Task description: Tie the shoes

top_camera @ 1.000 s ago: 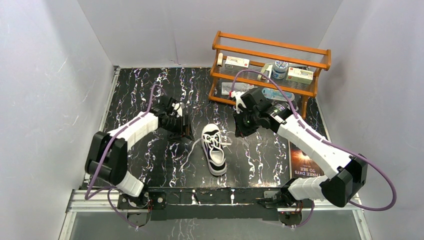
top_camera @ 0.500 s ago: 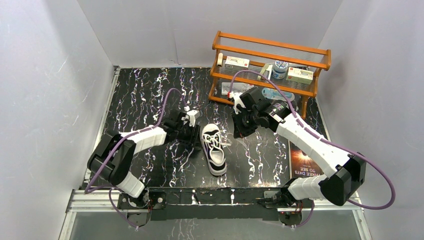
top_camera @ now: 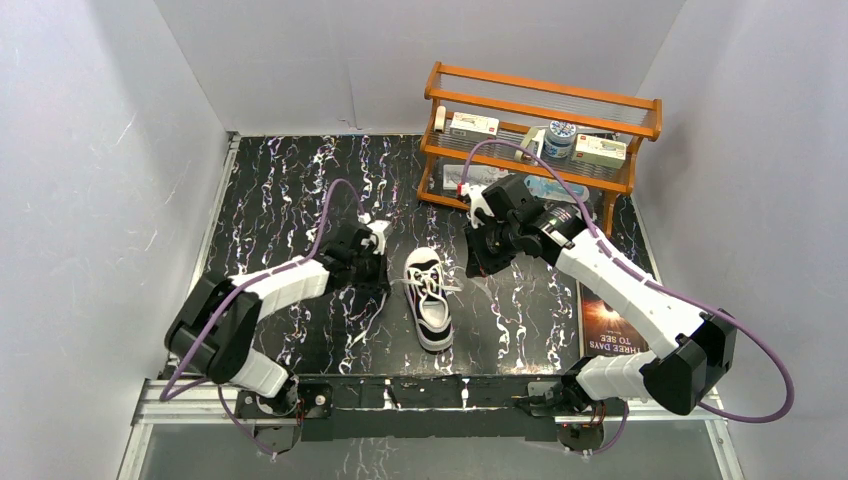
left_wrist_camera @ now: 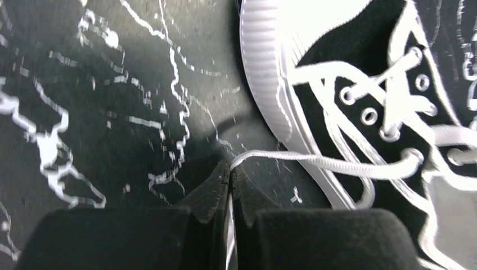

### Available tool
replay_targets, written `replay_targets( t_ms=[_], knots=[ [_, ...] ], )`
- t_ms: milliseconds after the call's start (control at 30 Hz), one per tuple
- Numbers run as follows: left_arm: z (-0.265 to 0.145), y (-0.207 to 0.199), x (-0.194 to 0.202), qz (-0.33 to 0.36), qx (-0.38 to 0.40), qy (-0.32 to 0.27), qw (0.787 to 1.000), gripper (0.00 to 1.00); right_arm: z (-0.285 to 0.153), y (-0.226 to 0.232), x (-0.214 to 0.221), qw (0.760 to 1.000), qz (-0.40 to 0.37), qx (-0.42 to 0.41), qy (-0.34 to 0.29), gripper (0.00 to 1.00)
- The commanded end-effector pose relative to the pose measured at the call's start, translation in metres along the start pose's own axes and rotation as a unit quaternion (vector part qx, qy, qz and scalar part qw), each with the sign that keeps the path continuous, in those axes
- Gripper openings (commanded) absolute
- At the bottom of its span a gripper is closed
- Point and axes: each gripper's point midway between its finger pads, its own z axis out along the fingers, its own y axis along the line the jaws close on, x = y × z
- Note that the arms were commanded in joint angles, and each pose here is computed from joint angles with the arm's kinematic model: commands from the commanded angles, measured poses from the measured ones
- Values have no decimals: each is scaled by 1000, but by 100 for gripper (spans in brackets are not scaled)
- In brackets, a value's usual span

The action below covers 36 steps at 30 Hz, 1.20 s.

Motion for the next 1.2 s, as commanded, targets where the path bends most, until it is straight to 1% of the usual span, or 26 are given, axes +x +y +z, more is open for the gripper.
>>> replay_targets(
  t_ms=[0,100,200,267,400,533,633,700,800,833,900,967,1033,1100,1167],
  knots=[
    [-42,-25,7,-73,22,-2,997,0,-14,18,-17,998,8,-42,-46,0],
    [-61,-49,13,-131,62,-6,989,0,-19,34,-33,994,18,-79,-71,0],
    [-75,-70,18,-155,101,0,983,0,-22,51,-52,988,29,-119,-94,0],
    [-86,-77,21,-160,107,3,981,0,-27,60,-68,983,38,-139,-117,0],
    [-103,-78,26,-158,101,8,982,0,-41,61,-95,974,61,-128,-175,0],
    [-117,-82,25,-150,101,18,983,0,-53,46,-100,970,87,-82,-213,0],
    [-125,-88,24,-145,114,18,983,0,-55,44,-92,972,71,-78,-210,0],
    [-128,-92,21,-136,127,7,982,0,-55,54,-87,974,47,-107,-196,0],
    [-125,-96,13,-105,153,-22,982,0,-60,73,-86,969,23,-159,-189,0],
    [-122,-97,11,-95,159,-29,982,0,-61,75,-86,968,24,-164,-188,0],
    [-111,-88,12,-82,138,-25,987,0,-62,74,-86,968,33,-162,-189,0],
    [-96,-74,20,-85,102,-1,991,0,-59,71,-84,970,39,-153,-184,0],
    [-86,-70,26,-87,91,22,992,0,-55,66,-81,973,46,-142,-177,0],
    [-84,-73,25,-86,102,18,991,0,-51,65,-77,974,51,-142,-169,0],
    [-89,-79,18,-74,121,-8,990,0,-48,64,-76,975,62,-141,-162,0]
  ],
)
